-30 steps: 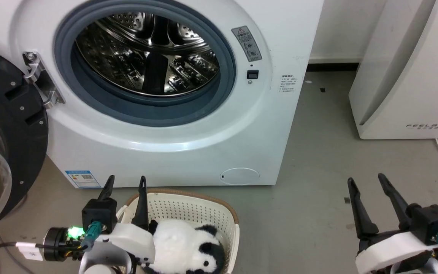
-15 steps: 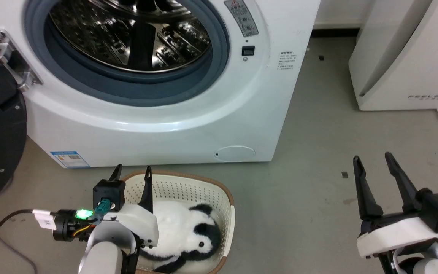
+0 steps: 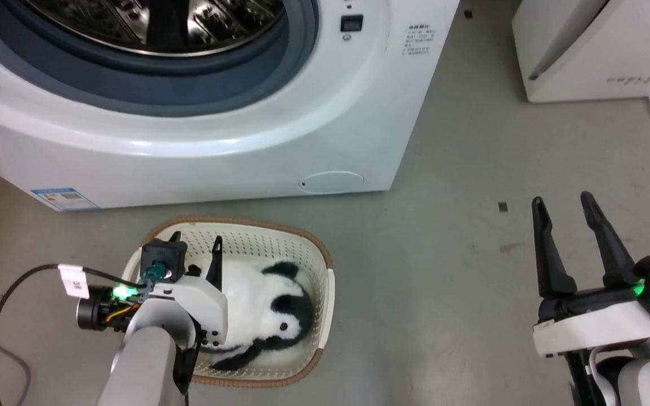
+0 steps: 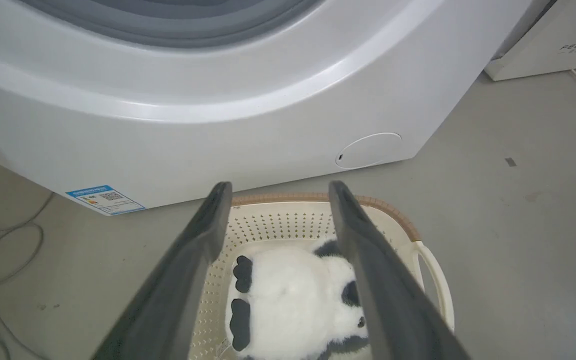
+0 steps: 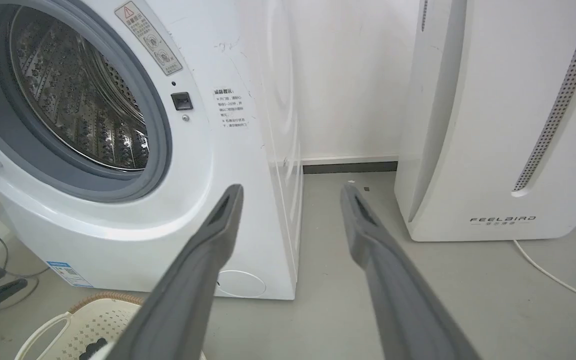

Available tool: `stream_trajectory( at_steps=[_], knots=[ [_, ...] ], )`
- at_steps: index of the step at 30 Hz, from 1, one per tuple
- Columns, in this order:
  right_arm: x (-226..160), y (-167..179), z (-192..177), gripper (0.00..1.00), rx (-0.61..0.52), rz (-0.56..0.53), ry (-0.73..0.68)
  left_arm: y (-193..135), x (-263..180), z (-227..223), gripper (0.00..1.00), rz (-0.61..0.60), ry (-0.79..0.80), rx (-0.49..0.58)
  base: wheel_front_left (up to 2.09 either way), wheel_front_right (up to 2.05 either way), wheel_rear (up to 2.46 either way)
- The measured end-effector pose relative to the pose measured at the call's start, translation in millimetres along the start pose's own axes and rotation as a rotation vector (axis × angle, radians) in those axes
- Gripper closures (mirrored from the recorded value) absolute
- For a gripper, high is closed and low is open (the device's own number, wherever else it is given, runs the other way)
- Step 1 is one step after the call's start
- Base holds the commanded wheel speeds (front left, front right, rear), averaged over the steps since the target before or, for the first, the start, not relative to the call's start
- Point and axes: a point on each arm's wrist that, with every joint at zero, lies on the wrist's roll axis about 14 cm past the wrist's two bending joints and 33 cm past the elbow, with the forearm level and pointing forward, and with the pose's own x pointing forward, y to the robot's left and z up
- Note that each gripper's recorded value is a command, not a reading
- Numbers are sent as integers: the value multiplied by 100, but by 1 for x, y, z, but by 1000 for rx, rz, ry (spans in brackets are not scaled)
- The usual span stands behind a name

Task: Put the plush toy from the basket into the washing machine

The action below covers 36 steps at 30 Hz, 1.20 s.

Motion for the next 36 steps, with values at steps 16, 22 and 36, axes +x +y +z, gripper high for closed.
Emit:
stream_trajectory(
  at_steps=[16, 22, 36],
  knots=[
    [28, -15, -35, 0, 35, -33, 40, -6, 47, -89, 0, -68, 331, 35, 0, 0, 0],
    [36, -19, -53, 0, 47, -43, 61, -9, 63, -119, 0, -98, 441, 44, 0, 0, 0],
    [51, -33, -92, 0, 56, -72, 108, -14, 80, -197, 0, -160, 709, 56, 0, 0, 0]
  ],
)
